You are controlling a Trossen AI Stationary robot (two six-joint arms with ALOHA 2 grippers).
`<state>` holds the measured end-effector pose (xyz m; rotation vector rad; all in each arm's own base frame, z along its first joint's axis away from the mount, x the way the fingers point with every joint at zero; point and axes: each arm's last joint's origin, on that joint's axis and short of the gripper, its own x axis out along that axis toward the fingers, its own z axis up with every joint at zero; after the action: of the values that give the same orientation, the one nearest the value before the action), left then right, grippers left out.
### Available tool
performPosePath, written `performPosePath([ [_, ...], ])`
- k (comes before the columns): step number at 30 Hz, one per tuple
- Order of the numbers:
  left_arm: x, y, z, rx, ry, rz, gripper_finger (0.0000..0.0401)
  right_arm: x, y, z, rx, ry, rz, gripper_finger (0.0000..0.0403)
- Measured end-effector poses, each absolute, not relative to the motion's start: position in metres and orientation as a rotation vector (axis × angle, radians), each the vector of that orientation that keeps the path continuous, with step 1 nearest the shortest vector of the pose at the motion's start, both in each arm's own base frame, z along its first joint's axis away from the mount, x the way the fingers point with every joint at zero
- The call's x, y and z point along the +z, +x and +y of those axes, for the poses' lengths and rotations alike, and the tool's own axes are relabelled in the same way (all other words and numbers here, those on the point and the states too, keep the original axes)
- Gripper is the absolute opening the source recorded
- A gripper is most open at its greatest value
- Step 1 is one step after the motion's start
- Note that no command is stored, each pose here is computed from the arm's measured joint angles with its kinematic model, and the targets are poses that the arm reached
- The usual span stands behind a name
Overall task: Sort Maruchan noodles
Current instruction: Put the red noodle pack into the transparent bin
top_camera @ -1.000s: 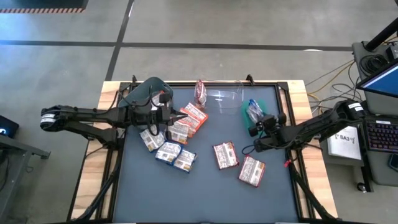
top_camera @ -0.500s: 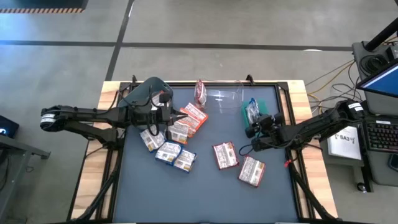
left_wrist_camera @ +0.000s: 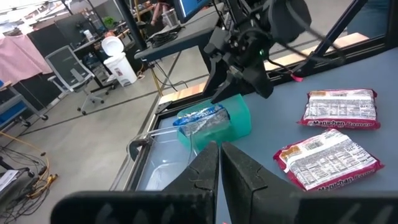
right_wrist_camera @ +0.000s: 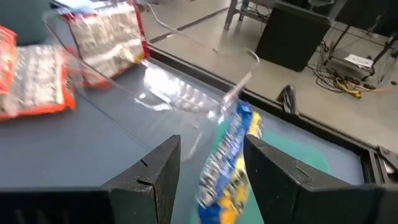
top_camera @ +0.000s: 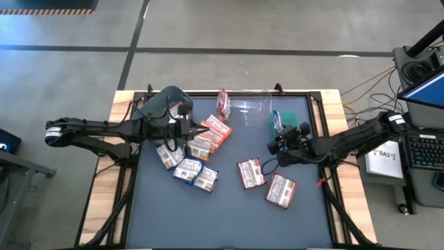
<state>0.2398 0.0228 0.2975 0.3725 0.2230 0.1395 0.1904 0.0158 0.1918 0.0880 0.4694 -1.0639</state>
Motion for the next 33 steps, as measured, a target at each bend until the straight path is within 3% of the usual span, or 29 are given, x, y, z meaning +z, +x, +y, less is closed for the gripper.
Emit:
performPosePath([
  [12, 0.293, 0.239, 0.023, 0.141, 0.305, 0.243, 0.0000, 0.243, 0.214, 0.024, -0.920, 0.269, 0.455, 0.0164],
  [20, 0.275, 0.236, 0.022, 0.146, 0.214, 0.287, 0.0000, 0.237, 0.218, 0.042, -0.827, 0.245, 0.480, 0.0164],
  [33, 0.248, 0.231, 0.022, 0.163, 0.070, 0.356, 0.0000, 0.224, 0.262, 0.064, -0.415, 0.175, 0.531, 0.0164],
])
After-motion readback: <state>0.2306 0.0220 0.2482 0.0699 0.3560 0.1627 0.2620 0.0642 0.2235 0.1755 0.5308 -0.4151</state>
